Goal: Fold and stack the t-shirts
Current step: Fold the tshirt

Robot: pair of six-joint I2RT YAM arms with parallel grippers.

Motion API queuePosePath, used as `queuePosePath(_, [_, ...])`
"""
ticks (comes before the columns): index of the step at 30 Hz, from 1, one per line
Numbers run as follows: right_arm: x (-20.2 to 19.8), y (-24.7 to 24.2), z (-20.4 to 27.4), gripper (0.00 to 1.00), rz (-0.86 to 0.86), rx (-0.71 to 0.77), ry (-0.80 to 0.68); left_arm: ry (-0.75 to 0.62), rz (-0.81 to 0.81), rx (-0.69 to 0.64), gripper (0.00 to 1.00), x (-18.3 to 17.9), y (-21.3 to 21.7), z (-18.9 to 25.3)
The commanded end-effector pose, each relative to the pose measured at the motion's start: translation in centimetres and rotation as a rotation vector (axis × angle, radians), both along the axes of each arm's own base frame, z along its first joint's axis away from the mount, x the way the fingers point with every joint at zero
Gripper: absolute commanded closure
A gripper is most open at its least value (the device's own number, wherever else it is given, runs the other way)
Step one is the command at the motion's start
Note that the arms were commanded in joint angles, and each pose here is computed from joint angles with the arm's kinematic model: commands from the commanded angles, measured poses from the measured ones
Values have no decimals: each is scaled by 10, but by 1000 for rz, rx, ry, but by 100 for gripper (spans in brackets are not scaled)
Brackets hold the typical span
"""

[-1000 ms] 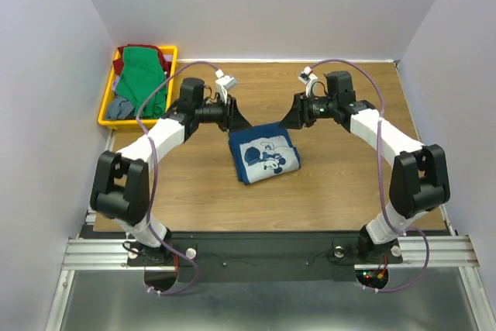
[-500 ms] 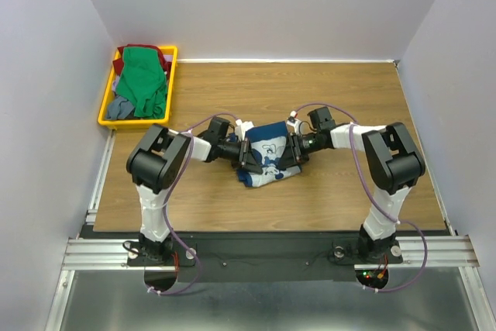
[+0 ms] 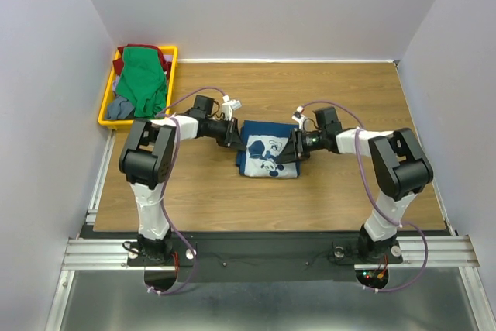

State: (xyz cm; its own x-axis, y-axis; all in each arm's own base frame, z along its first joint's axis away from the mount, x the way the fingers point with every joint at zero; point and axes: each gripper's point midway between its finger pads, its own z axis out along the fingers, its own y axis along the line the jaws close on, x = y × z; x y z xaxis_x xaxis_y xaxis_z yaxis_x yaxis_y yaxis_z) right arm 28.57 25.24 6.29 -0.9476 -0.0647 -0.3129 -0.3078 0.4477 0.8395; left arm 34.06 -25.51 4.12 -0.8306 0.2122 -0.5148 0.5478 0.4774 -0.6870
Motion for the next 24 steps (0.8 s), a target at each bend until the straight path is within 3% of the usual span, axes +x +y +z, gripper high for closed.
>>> queuePosePath(1, [20,0,70,61,17,69,-199,-160,-128,-129,85,-26,-10,77])
queuePosePath(3, [8,2,84,61,28,105,-182,-112,-164,-194,85,-53,-21,96])
queuePosePath(7, [-17,-1,58,60,46,101,-65,-80,-220,-267,83,-90,-50,100])
queuePosePath(10, [-28,-3,35,61,55,89,15,15,-238,-263,84,-109,-63,74])
queuePosePath(15, [-30,-6,-8,63,52,34,96,129,-135,-188,84,-90,-65,17])
queuePosePath(19, [-26,-23,-44,64,-19,-44,161,220,31,-101,84,-59,-36,-27])
queuePosePath(24, [-28,-39,-57,65,-58,-86,217,240,52,-92,87,-64,-10,-37])
